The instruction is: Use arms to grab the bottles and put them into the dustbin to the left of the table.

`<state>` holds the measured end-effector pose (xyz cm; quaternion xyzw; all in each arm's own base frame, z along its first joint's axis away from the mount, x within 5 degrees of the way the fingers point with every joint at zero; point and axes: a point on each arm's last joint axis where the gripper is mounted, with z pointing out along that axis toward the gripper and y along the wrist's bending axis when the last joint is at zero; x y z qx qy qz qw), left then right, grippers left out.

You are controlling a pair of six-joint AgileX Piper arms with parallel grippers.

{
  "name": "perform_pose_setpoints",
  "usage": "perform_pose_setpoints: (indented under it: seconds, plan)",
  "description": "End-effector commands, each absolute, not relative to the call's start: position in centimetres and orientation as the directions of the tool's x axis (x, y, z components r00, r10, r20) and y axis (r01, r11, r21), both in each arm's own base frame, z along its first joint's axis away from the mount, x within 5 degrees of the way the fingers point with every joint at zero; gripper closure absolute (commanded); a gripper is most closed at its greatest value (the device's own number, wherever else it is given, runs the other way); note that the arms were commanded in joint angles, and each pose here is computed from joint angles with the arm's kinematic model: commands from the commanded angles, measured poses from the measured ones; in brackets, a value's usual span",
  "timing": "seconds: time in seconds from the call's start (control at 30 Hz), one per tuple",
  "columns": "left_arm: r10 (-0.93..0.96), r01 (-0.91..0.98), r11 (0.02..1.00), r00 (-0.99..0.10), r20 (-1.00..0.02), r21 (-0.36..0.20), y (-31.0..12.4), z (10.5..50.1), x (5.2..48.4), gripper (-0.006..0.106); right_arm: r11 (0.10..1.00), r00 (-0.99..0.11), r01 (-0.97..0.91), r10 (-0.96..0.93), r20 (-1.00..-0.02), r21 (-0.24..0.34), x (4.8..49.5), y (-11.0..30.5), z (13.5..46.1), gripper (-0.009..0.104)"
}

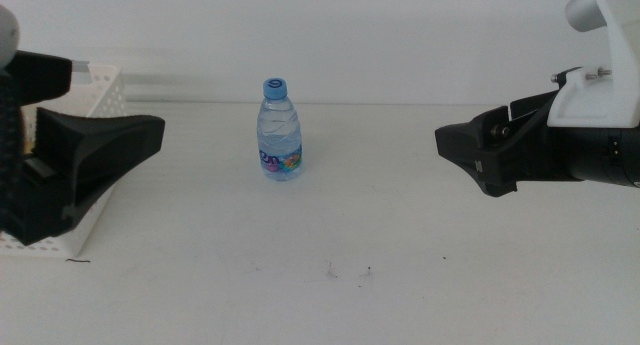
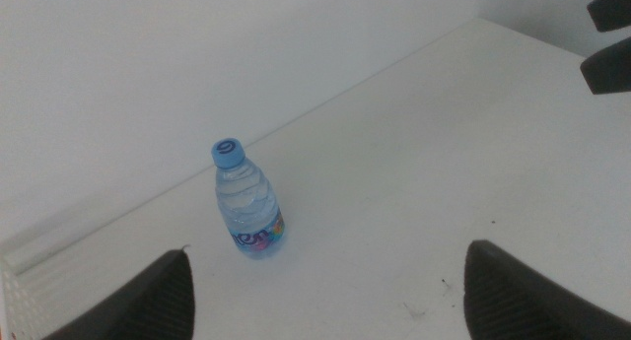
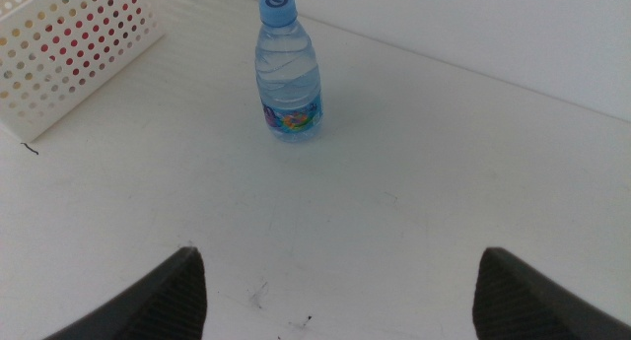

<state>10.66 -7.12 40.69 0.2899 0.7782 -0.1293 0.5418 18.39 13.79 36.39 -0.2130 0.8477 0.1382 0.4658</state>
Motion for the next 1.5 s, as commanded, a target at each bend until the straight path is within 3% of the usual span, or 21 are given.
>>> perform_pose_setpoints:
  seconds: [0.0, 0.43, 0.53, 0.7, 0.8, 0.87, 0.9, 1.0, 1.03, 1.1, 1.23, 1.47]
  plan:
    - [0.299, 0.59, 0.8, -0.232, -0.926, 0.11, -7.1, 40.8, 10.6, 0.007, 0.867, -0.46, -0.497, -0.23, -0.858, 0.033, 18.2, 13.7, 36.7, 0.006]
    - [0.278, 0.586, 0.802, -0.2, -0.94, 0.112, -7.2, 41.2, 10.7, 0.007, 0.867, -0.46, -0.497, -0.23, -0.858, 0.033, 18.2, 13.7, 36.7, 0.006]
    - [0.292, 0.559, 0.811, -0.134, -0.947, 0.171, -6.8, 42.2, 10.8, 0.007, 0.867, -0.46, -0.497, -0.23, -0.858, 0.033, 18.2, 13.7, 36.7, 0.006]
    - [0.202, 0.545, 0.82, 0.008, -0.979, 0.174, -7.5, 42.1, 11.6, 0.007, 0.867, -0.46, -0.497, -0.23, -0.858, 0.033, 18.2, 13.7, 36.7, 0.006]
    - [0.133, 0.534, 0.824, 0.138, -0.981, 0.187, -8.4, 39.4, 12.6, 0.007, 0.867, -0.46, -0.497, -0.23, -0.858, 0.033, 18.2, 13.7, 36.7, 0.006]
    - [0.105, 0.54, 0.823, 0.164, -0.981, 0.178, -8.8, 35.7, 13.2, 0.007, 0.867, -0.46, -0.497, -0.23, -0.858, 0.033, 18.2, 13.7, 36.7, 0.006]
    - [0.089, 0.547, 0.825, 0.127, -0.988, 0.145, -8.9, 33.5, 13.3, 0.007, 0.867, -0.46, -0.496, -0.23, -0.858, 0.033, 18.2, 13.7, 36.7, 0.006]
    - [-0.082, 0.5, 0.859, -0.082, -0.993, -0.112, -8.5, 28.2, 13.7, 0.007, 0.867, -0.456, -0.498, -0.228, -0.86, 0.034, 18.2, 13.7, 36.8, 0.006]
    - [-0.111, 0.472, 0.865, -0.15, -0.982, -0.17, -8.3, 26.5, 13.7, 0.007, 0.865, -0.451, -0.5, -0.225, -0.864, 0.036, 18.2, 13.8, 36.8, 0.006]
    - [-0.139, 0.43, 0.877, -0.202, -0.969, -0.216, -8.0, 24.5, 13.8, 0.007, 0.865, -0.448, -0.5, -0.223, -0.866, 0.036, 18.2, 13.8, 36.9, 0.006]
    - [-0.017, 0.394, 0.916, -0.139, -0.99, -0.071, -7.8, 22.5, 14.5, 0.007, 0.865, -0.447, -0.5, -0.222, -0.866, 0.037, 18.2, 13.7, 36.9, 0.006]
    - [0.031, 0.366, 0.929, -0.212, -0.977, -0.05, -8.6, 20.2, 16.2, 0.007, 0.865, -0.447, -0.5, -0.222, -0.866, 0.037, 18.2, 13.7, 36.9, 0.006]
